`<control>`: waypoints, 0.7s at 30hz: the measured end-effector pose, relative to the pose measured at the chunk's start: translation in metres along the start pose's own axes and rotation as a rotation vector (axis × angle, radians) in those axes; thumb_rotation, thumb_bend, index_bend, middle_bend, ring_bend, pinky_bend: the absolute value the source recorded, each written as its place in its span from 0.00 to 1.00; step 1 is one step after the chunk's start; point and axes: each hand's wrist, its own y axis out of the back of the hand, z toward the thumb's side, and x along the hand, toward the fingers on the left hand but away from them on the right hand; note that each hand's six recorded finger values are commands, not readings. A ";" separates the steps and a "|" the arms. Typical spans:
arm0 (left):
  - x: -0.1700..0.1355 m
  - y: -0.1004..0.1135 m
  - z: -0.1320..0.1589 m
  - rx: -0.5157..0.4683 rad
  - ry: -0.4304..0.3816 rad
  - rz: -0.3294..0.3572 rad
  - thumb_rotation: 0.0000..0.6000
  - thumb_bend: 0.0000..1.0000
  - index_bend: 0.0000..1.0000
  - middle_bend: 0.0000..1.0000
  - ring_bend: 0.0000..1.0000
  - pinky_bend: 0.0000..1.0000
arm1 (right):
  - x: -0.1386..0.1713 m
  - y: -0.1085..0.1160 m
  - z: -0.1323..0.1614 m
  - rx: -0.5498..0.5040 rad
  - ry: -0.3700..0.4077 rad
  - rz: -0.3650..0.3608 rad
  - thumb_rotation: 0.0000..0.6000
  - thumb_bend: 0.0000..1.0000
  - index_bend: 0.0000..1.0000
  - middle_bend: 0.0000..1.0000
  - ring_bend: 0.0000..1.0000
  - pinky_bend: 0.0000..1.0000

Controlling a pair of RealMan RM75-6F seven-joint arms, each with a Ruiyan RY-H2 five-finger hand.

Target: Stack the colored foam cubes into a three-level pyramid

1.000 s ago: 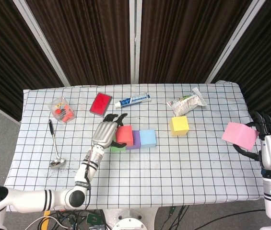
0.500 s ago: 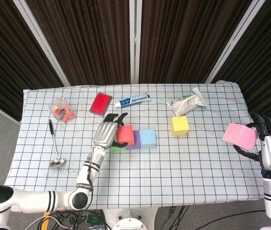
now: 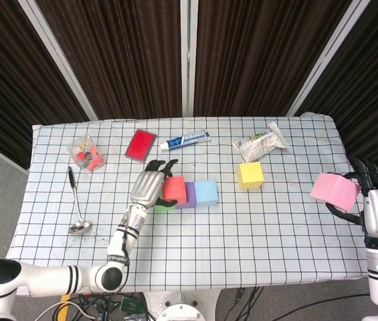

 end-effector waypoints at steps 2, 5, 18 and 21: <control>0.000 0.001 0.000 0.003 -0.001 0.001 1.00 0.16 0.10 0.45 0.12 0.08 | 0.000 -0.001 0.000 -0.002 -0.001 0.001 1.00 0.06 0.00 0.50 0.06 0.00; 0.000 0.000 -0.001 0.008 0.000 -0.001 1.00 0.16 0.10 0.45 0.12 0.08 | 0.000 -0.003 -0.001 -0.003 -0.002 0.004 1.00 0.07 0.00 0.49 0.06 0.00; 0.001 -0.003 0.002 0.015 -0.007 -0.011 1.00 0.16 0.10 0.45 0.12 0.08 | 0.001 -0.004 -0.004 0.005 -0.006 0.010 1.00 0.07 0.00 0.49 0.06 0.00; 0.001 -0.002 0.001 0.015 -0.005 -0.009 1.00 0.16 0.10 0.45 0.12 0.08 | 0.001 -0.005 -0.004 0.010 -0.005 0.015 1.00 0.07 0.00 0.50 0.06 0.00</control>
